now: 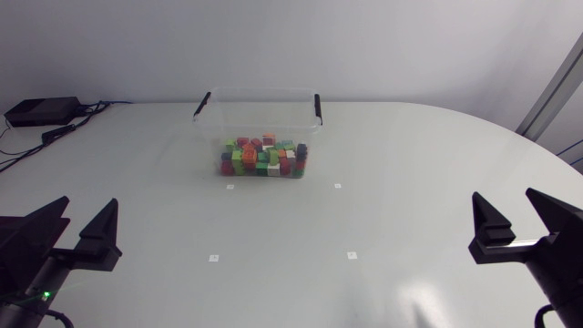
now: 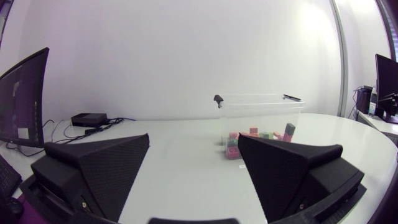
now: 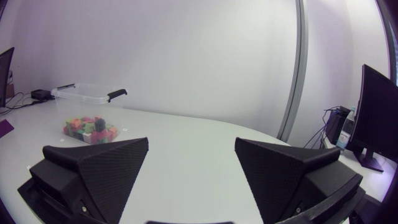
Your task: Place the duplo bricks in the container
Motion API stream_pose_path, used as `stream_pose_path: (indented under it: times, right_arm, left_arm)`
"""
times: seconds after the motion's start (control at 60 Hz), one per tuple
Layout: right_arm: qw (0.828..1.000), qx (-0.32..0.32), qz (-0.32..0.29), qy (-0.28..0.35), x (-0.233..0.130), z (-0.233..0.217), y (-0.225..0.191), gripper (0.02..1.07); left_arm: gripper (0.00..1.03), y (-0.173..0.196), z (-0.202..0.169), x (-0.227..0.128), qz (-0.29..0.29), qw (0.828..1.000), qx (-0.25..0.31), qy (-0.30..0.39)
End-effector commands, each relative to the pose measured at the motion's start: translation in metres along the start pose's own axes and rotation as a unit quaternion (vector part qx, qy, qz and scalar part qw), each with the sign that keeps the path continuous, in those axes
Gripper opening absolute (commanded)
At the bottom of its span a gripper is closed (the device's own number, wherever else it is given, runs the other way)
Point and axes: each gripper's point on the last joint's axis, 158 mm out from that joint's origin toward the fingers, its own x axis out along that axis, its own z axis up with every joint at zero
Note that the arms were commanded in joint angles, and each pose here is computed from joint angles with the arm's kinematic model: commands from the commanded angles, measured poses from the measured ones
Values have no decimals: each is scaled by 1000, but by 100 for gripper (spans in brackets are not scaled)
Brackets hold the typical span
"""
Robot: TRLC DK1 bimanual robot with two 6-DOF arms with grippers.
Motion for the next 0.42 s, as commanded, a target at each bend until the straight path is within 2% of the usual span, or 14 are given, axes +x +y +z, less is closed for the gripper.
stream_pose_path:
  times: [0.0, 0.15, 0.4]
  right_arm:
    - [1000, 26, 2, -4, 3, -13, 2, 102]
    - [999, 50, 11, -14, 5, -27, 7, 102]
    - [999, 50, 11, -14, 5, -27, 7, 102]
  left_arm:
    - [99, -1, -10, 1, -1, 1000, -16, 11]
    - [99, -2, -11, 1, 0, 1000, -20, 13]
    - [99, -2, -11, 1, 0, 1000, -20, 13]
